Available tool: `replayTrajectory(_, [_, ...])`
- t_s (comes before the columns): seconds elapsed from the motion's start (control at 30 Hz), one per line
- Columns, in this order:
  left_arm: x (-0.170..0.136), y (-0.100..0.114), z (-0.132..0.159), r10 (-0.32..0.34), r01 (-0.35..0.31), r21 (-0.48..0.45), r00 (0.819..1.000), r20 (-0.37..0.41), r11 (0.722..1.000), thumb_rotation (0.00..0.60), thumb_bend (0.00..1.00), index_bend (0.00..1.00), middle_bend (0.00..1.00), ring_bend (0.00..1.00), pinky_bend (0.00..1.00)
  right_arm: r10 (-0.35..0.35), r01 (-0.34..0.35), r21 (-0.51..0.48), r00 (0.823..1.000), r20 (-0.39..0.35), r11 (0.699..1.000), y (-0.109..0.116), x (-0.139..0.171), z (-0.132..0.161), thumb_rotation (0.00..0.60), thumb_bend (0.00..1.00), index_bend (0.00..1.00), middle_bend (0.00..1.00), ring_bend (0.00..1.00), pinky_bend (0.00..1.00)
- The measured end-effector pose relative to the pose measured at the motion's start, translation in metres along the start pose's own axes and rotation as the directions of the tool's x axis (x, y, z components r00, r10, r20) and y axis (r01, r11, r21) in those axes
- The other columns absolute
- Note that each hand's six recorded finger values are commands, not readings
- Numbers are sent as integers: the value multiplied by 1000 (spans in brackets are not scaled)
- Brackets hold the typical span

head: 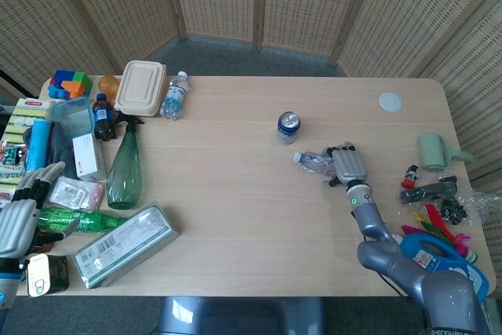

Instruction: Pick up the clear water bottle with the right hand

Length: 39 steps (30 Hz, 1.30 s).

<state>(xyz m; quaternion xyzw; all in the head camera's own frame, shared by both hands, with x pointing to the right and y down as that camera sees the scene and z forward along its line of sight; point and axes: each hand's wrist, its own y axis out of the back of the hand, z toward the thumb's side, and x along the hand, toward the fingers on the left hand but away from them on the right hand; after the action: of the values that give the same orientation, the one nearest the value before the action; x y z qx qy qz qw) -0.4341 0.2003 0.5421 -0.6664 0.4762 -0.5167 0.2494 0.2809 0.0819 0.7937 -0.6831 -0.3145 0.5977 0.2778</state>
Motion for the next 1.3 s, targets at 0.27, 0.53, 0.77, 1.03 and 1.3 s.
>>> replayTrajectory(0.27, [-2,0,-2,-1,1,-1,1000,-7,1000,600,277,0,0,0,0,-59,59,-1,998,-16,998,8,-4,5,600,30,556,654,580,520])
replayTrajectory(0.53, [-1,-1,-2,-7,7,-2,1000,-5,1000,600,275,0,0,0,0,-91,91,-10,995,-37,996,18,-4,9,600,32,580,686,633,579])
replayTrajectory(0.77, [0,-3,-1,-12,12,-5,1000,-3,1000,600,277,0,0,0,0,-142,141,-25,987,-80,990,44,3,18,600,32,576,685,634,580])
replayTrajectory(1.03, [-4,-6,1,-17,17,-11,1000,4,1000,600,277,0,0,0,0,-244,238,-60,958,-149,969,95,23,35,600,29,580,686,633,579])
replayTrajectory(1.3, [-16,-3,2,-2,2,-16,1000,5,1000,600,276,0,0,0,0,-397,382,-115,901,-178,917,171,51,48,600,30,584,686,633,580])
